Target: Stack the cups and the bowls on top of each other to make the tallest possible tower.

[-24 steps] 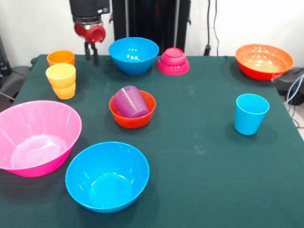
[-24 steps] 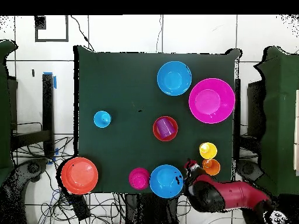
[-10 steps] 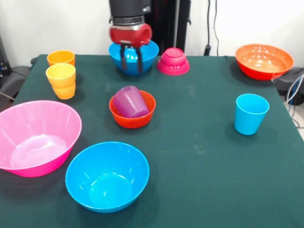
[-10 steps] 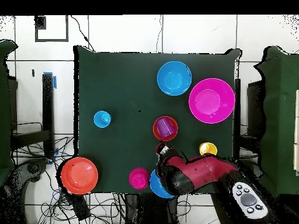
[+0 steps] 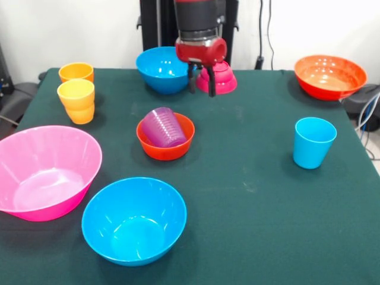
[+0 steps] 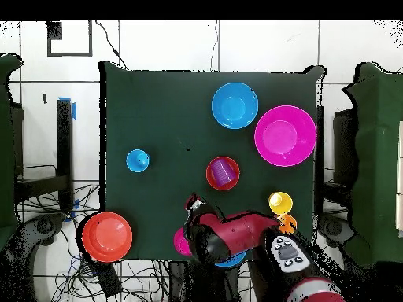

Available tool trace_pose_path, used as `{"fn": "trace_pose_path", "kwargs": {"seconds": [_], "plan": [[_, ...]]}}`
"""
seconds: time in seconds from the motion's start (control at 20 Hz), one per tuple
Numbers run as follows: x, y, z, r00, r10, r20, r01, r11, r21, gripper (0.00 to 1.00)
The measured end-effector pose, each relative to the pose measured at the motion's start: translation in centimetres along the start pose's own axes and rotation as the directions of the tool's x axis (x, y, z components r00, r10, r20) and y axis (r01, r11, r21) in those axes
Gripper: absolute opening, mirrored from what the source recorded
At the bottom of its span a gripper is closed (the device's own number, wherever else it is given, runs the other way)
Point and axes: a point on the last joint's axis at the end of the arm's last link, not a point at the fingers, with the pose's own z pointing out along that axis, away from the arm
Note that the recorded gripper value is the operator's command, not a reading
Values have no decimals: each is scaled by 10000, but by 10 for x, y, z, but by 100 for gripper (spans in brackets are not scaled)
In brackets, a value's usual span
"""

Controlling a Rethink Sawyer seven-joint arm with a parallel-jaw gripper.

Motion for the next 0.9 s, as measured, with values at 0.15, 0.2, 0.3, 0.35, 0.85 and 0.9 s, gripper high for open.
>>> {"fn": "trace_pose_path", "kwargs": {"seconds": [0.15,0.2,0.3,0.35,0.85,0.9], "plan": [[20,-28,26,9975,636,-298,-624,9972,401,100],[23,-35,32,9964,764,-362,-744,9958,533,100],[29,-54,44,9931,1053,-517,-1006,9912,859,100],[29,-61,45,9912,1256,-423,-1221,9895,771,100],[38,-86,41,9812,1811,664,-1787,9831,-405,100],[37,-90,40,9795,1859,781,-1819,9817,-562,100]]}}
